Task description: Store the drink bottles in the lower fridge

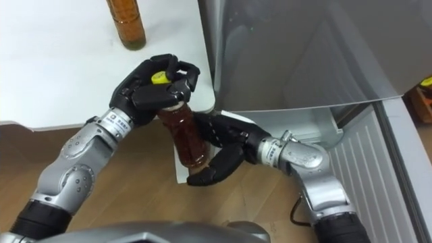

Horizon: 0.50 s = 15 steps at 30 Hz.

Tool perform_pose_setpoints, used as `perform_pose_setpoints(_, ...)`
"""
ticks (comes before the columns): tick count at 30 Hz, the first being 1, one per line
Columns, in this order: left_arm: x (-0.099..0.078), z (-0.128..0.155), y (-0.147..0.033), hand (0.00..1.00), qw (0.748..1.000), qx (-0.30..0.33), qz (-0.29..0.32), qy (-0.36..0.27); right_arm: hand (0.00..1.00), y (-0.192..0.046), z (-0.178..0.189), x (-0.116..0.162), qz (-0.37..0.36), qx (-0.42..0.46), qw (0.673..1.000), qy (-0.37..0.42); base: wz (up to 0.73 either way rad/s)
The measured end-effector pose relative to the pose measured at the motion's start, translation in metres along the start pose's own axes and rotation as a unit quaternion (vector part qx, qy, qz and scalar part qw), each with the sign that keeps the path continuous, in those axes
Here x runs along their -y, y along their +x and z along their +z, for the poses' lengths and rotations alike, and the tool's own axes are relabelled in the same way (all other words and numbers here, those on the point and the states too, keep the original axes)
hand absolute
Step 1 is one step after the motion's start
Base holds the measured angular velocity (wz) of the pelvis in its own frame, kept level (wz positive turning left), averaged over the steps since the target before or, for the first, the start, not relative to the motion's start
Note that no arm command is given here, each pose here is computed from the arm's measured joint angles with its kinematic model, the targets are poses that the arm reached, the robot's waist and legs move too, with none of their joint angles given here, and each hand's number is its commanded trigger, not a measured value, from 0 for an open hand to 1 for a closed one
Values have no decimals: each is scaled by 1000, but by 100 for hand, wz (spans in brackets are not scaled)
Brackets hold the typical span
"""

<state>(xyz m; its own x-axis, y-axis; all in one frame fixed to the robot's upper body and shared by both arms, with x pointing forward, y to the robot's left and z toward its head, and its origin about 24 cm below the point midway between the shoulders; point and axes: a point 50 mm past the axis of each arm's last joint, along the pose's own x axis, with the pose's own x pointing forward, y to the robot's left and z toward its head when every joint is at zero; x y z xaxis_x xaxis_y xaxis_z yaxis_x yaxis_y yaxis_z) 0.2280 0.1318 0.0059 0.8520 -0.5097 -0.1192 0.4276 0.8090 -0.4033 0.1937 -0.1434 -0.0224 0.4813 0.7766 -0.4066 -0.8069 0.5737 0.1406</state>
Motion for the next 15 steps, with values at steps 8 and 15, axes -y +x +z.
perform_pose_setpoints(8, 1, -2, -1, 100, 1000, -10, -14, 14, 0, -3, -7, -4, 4, 11, 999, 36, 0)
perform_pose_setpoints(15, 8, -8, 0, 100, 999, -29, -31, 32, 100, -1, -15, -7, 8, 20, 997, 78, 0)
